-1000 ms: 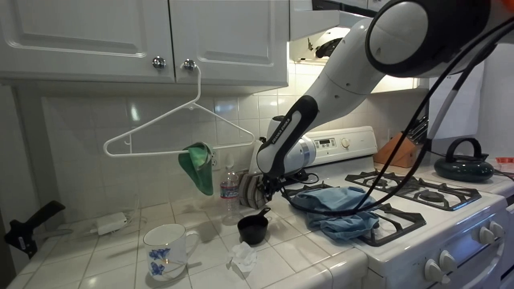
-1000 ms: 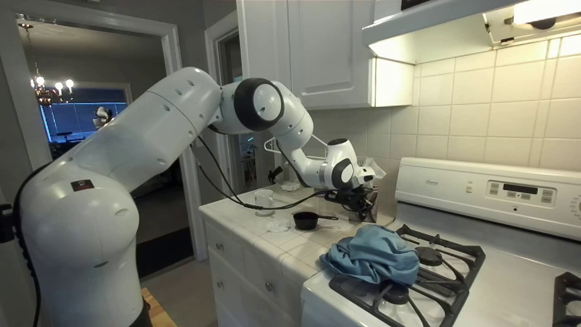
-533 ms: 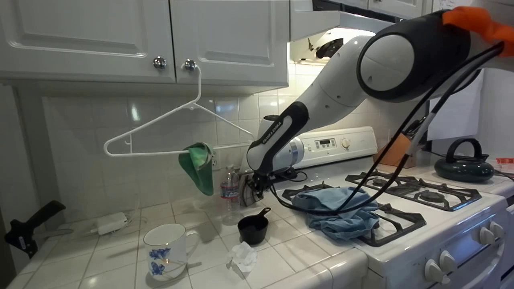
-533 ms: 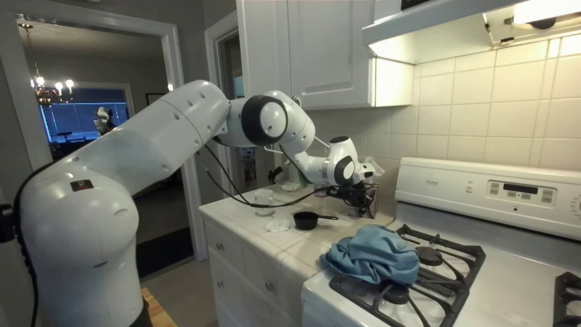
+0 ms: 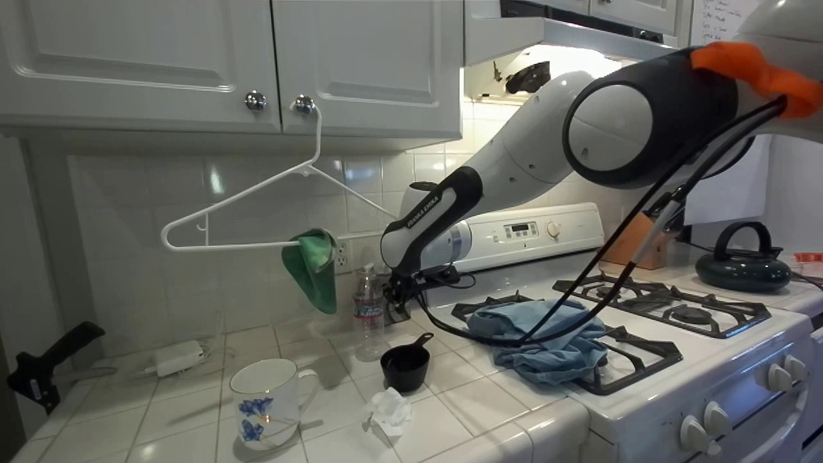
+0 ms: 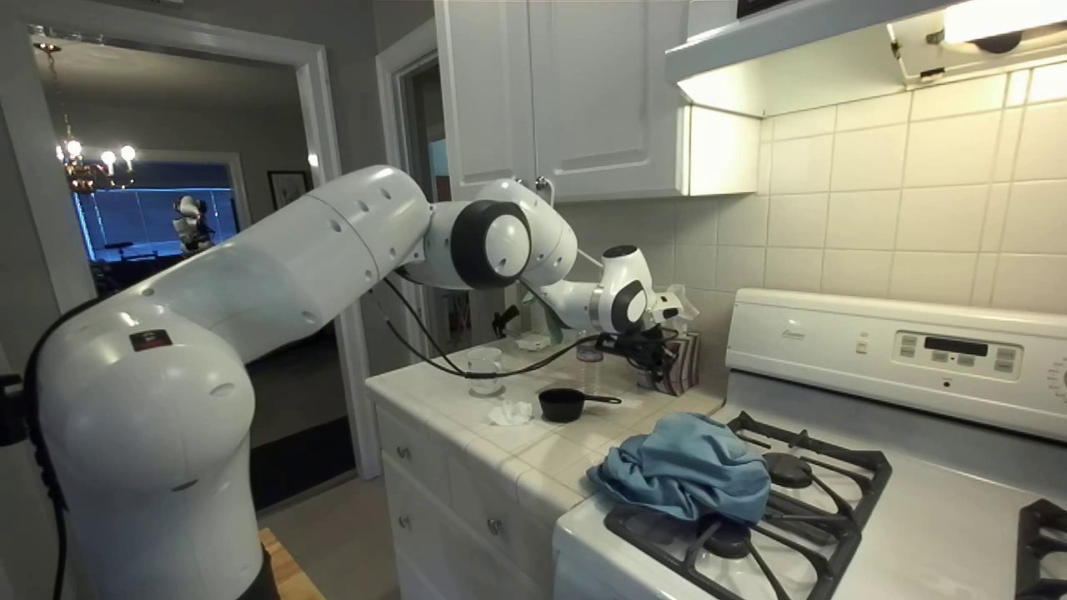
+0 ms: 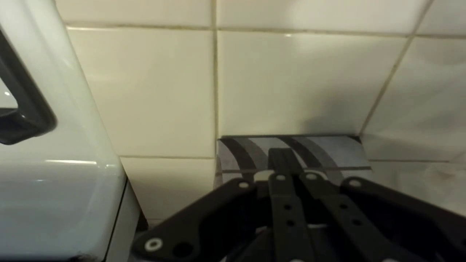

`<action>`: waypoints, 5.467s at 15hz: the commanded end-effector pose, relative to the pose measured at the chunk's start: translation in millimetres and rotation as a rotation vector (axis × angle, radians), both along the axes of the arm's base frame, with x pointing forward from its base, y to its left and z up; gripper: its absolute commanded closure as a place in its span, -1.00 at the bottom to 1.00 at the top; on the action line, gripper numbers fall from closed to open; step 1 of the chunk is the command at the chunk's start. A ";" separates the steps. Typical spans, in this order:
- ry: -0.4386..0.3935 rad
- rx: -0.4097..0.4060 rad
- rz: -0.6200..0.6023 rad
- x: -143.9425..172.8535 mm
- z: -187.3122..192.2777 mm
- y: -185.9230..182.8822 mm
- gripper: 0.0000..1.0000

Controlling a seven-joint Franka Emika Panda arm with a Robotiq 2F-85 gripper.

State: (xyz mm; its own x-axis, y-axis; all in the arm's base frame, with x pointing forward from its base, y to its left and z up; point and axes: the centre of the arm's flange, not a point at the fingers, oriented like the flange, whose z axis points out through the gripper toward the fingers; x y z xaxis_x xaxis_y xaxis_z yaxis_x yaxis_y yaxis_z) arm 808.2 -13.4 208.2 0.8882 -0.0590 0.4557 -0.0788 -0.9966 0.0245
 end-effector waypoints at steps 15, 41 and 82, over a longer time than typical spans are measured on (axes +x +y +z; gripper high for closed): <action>0.296 0.031 -0.347 -79.6 56.4 -85.2 1.00; 0.124 0.634 -1.070 -313.1 74.2 -101.5 1.00; -0.031 1.049 -0.625 -275.9 -34.0 -78.8 -1.00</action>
